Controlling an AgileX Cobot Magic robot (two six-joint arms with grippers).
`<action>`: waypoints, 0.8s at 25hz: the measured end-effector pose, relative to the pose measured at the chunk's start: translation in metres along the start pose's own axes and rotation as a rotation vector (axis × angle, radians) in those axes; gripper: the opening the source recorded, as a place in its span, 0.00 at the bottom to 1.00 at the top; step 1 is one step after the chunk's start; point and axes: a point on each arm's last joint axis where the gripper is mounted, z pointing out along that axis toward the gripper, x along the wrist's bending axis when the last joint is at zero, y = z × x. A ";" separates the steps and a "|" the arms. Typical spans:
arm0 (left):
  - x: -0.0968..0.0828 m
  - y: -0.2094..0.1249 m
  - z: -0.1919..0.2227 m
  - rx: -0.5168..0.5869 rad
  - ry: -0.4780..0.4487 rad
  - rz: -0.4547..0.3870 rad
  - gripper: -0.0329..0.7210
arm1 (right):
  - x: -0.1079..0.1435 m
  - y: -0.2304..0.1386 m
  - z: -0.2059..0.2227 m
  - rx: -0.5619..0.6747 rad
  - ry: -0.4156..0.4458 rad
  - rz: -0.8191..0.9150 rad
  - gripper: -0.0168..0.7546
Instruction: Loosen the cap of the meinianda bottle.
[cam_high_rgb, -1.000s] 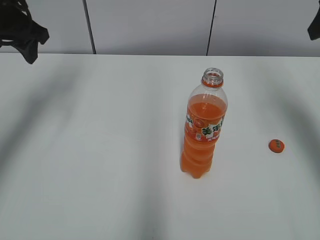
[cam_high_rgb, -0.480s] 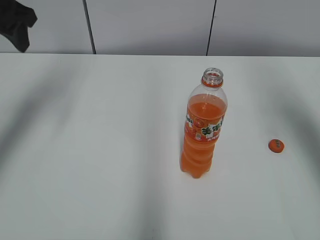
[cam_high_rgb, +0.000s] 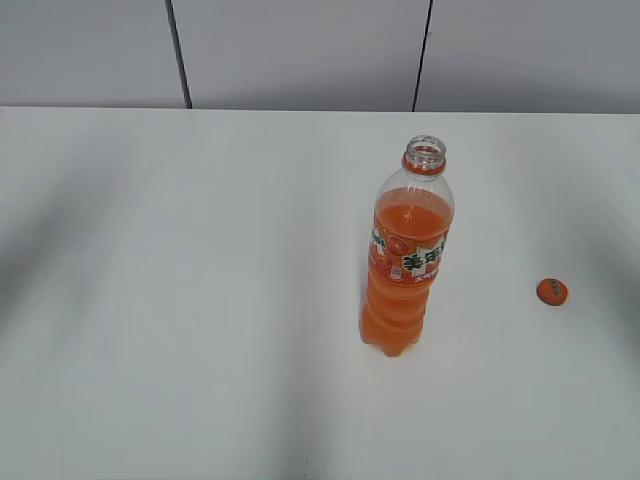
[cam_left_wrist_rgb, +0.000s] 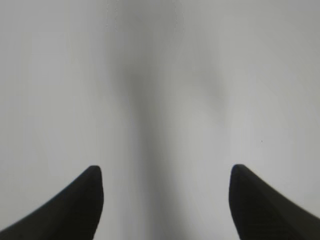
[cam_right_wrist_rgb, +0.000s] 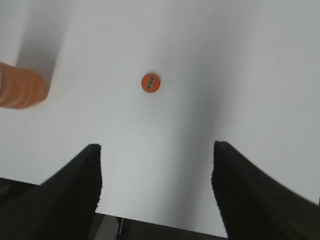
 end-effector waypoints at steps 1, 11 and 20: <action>0.003 -0.008 -0.002 -0.004 -0.004 -0.015 0.68 | 0.002 -0.007 -0.002 -0.003 -0.002 0.000 0.69; -0.002 -0.090 -0.029 -0.170 -0.087 -0.084 0.68 | 0.021 -0.088 0.003 -0.080 -0.018 0.006 0.69; -0.011 -0.165 -0.029 -0.286 -0.125 -0.110 0.68 | 0.036 -0.153 0.026 -0.094 -0.018 0.014 0.69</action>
